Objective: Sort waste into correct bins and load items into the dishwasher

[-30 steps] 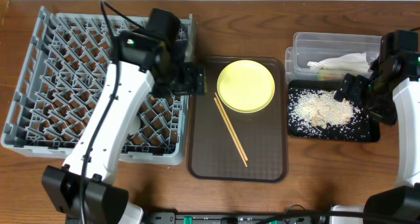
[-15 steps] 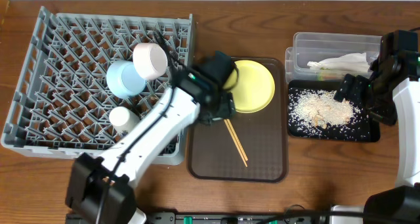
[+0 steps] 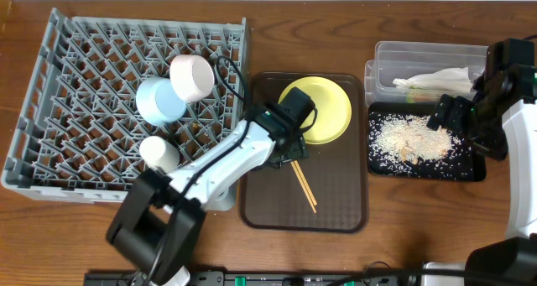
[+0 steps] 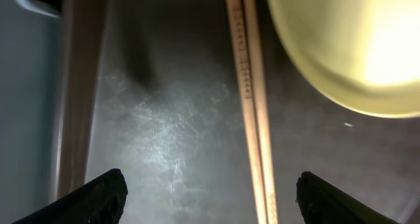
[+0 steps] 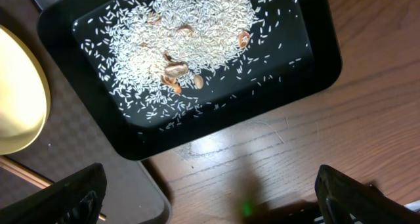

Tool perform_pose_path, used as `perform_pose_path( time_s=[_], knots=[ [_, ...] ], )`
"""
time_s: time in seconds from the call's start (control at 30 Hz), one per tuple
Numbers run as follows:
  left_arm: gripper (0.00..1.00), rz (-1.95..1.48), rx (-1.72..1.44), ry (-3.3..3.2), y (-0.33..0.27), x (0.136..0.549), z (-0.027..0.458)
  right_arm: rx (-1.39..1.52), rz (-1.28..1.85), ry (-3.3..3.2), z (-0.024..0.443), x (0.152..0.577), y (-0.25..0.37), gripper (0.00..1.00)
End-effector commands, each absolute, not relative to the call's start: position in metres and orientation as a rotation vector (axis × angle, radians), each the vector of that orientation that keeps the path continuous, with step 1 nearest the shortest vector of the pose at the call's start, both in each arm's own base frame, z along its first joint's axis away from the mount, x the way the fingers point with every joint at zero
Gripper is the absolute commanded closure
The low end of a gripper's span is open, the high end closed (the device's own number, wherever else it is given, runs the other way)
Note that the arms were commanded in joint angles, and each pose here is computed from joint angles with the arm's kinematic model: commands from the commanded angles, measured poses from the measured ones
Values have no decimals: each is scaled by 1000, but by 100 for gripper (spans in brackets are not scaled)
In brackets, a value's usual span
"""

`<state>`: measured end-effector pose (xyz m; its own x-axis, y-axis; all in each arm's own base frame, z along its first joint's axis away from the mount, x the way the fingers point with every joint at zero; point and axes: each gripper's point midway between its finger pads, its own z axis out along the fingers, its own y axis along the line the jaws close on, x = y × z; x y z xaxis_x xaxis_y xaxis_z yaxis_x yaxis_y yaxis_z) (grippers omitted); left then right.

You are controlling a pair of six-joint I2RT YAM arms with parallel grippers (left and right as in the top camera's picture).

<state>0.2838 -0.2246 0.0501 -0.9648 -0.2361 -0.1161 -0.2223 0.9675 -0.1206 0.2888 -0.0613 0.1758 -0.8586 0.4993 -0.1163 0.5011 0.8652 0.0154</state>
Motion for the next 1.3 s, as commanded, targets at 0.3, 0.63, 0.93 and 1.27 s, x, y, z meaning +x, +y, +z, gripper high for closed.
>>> perform_pose_path(
  time_s=[0.3,0.63,0.93,1.27],
  knots=[
    [14,-6,-379,3053,-215,278,7,777,-38,2905,181,290,-66,1],
    [14,-88,-380,3091,-227,275,0,778,-38,2906,181,290,-66,1],
    [14,-52,-386,3114,-219,265,-9,778,-38,2906,181,290,-66,1],
    [14,-24,-400,3135,-213,256,-16,778,-39,2908,181,290,-66,1]
  ],
)
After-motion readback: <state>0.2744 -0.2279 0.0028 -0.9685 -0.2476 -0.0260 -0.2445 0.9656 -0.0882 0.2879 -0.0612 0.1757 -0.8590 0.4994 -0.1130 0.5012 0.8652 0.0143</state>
